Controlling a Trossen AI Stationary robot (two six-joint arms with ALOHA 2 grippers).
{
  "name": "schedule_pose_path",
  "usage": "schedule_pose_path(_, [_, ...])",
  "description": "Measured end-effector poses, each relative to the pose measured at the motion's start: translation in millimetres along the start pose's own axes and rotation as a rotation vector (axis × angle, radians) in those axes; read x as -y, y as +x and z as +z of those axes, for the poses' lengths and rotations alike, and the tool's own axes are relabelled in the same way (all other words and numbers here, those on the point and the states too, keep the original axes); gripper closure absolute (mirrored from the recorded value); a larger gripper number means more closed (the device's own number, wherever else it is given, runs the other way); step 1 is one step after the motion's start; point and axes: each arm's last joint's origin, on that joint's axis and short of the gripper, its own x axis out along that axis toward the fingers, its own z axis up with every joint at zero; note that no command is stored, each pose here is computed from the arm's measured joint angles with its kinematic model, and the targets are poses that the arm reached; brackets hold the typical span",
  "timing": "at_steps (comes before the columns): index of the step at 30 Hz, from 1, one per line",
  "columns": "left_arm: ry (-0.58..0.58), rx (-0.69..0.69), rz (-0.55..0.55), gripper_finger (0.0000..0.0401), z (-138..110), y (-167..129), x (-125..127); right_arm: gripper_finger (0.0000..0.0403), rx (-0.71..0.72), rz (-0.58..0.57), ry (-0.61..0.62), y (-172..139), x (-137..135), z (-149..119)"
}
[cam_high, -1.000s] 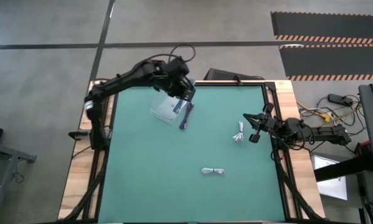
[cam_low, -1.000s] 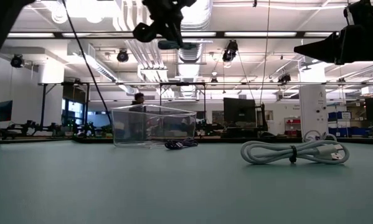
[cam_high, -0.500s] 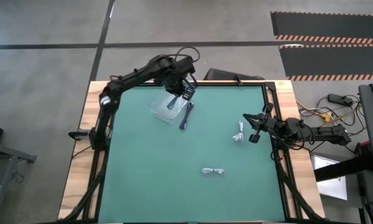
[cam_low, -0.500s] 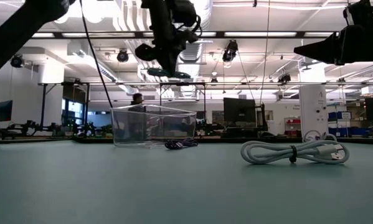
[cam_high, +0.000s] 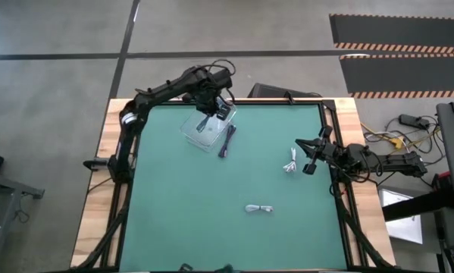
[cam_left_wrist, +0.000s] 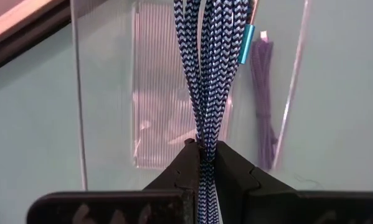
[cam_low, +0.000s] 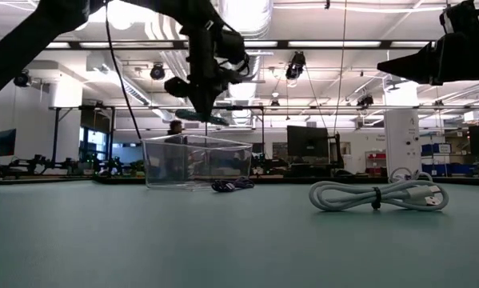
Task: Pick and place USB-C Cables
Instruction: Put the black/blue USB cable into the transparent bin
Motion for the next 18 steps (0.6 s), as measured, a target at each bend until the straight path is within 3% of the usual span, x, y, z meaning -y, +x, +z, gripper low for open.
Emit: schedule_pose_path(18, [0.021, -0.007, 0.011, 0.0389, 5, 48, -10, 0.0394, 0.000, -0.001, -0.007, 0, 0, 0])
